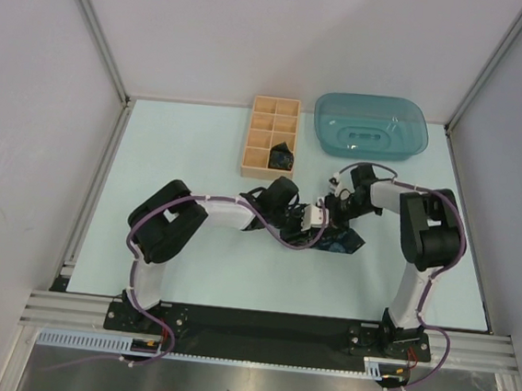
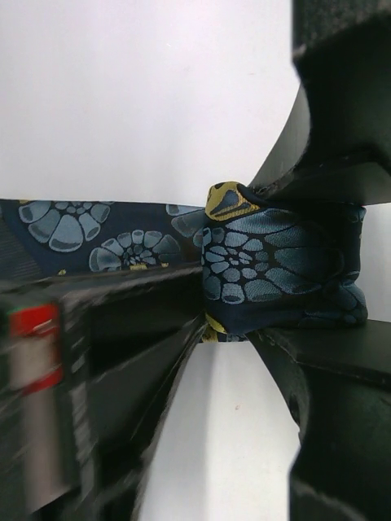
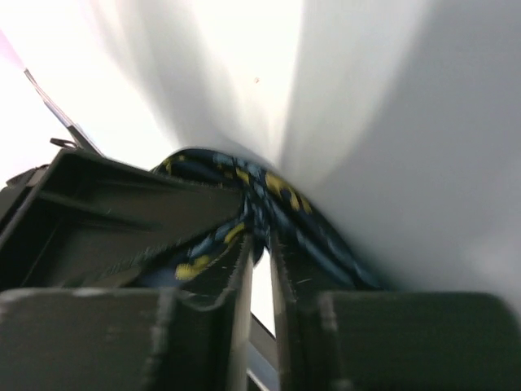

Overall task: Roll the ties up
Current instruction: Roll the tie at the center of the board.

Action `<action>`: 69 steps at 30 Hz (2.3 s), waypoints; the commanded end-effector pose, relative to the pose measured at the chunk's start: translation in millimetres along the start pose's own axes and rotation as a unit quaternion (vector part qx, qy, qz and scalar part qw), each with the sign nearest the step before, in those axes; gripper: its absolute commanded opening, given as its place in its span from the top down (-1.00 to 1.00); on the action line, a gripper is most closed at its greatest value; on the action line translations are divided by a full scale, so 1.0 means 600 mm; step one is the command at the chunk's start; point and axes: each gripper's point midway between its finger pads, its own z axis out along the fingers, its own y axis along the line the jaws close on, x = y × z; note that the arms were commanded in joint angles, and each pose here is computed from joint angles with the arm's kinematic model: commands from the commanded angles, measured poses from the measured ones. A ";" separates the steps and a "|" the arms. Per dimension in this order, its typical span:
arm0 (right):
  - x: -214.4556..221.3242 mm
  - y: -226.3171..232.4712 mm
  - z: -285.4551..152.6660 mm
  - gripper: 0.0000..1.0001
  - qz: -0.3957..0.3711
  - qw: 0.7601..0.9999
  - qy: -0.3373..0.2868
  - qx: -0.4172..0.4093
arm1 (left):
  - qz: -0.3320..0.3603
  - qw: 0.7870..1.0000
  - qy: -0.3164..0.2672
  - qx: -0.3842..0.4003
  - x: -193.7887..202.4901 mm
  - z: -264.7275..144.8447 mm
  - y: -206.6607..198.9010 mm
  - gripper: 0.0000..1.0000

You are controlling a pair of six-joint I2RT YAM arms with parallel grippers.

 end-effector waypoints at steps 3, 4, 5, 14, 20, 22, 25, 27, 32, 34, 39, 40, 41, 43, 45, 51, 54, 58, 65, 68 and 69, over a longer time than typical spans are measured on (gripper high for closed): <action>-0.011 0.058 -0.067 0.33 -0.046 0.997 -0.049 -0.039 | -0.018 0.994 0.107 -0.011 0.076 -0.032 -0.015 0.30; -0.010 0.065 -0.071 0.25 -0.050 0.996 -0.052 -0.046 | -0.019 0.994 0.110 -0.012 0.077 -0.032 -0.014 0.30; -0.008 0.074 -0.077 0.22 -0.049 0.996 -0.056 -0.052 | -0.022 0.993 0.112 -0.011 0.079 -0.032 -0.016 0.30; 0.015 0.075 -0.031 0.14 -0.036 0.997 -0.027 -0.061 | -0.030 0.993 0.115 -0.008 0.077 -0.028 -0.011 0.16; 0.016 0.052 -0.011 0.34 -0.028 0.998 -0.024 -0.053 | -0.038 0.992 0.118 -0.006 0.081 -0.023 -0.013 0.14; 0.016 0.044 -0.006 0.75 -0.029 0.998 -0.022 -0.048 | -0.042 0.992 0.118 -0.007 0.082 -0.023 -0.013 0.09; 0.010 0.011 -0.004 1.00 -0.025 0.999 -0.025 -0.020 | -0.050 0.993 0.104 -0.005 0.073 -0.029 -0.012 -0.20; 0.007 -0.015 -0.007 1.00 -0.014 1.000 -0.026 0.004 | -0.057 0.995 0.081 0.005 0.055 -0.039 -0.010 -0.48; 0.003 -0.067 -0.016 1.00 -0.008 0.997 -0.032 0.064 | -0.050 0.999 0.008 0.017 -0.004 -0.068 -0.002 -0.81; 0.000 -0.086 -0.020 1.00 -0.003 0.995 -0.038 0.088 | -0.044 0.999 -0.009 0.017 -0.017 -0.072 -0.002 -0.89; -0.004 -0.114 -0.024 1.00 -0.003 0.990 -0.040 0.132 | -0.040 0.998 -0.034 0.021 -0.039 -0.068 0.001 -0.99; -0.007 -0.114 -0.024 1.00 -0.004 0.990 -0.042 0.137 | -0.040 0.998 -0.037 0.026 -0.041 -0.065 -0.001 -0.99; -0.007 -0.114 -0.023 1.00 -0.005 0.989 -0.040 0.141 | -0.042 0.998 -0.040 0.030 -0.044 -0.061 -0.002 -0.99; -0.010 -0.116 -0.016 1.00 -0.011 0.987 -0.035 0.154 | -0.039 0.998 -0.041 0.037 -0.047 -0.051 -0.003 -0.99; -0.007 -0.117 -0.009 1.00 -0.011 0.987 -0.026 0.159 | -0.021 0.998 -0.043 0.045 -0.053 -0.040 -0.007 -0.99; -0.006 -0.105 0.022 1.00 -0.019 0.987 0.001 0.157 | -0.007 0.998 -0.043 0.046 -0.051 -0.007 -0.001 -0.99; -0.004 -0.098 0.037 1.00 -0.021 0.989 0.012 0.147 | -0.003 0.998 -0.045 0.038 -0.051 0.002 0.007 -0.99; 0.001 -0.082 0.055 1.00 -0.025 0.991 0.028 0.127 | -0.004 0.998 -0.040 0.039 -0.045 0.016 0.013 -0.97; 0.004 -0.055 0.074 1.00 -0.038 0.993 0.043 0.103 | 0.000 0.998 -0.002 0.057 -0.020 0.028 -0.002 -0.44; 0.012 -0.041 0.074 1.00 -0.037 0.994 0.048 0.088 | 0.004 0.999 0.030 0.042 0.002 0.014 -0.001 -0.10; 0.011 -0.024 0.070 1.00 -0.039 0.996 0.044 0.073 | 0.004 0.998 0.040 0.039 0.011 0.007 -0.004 -0.03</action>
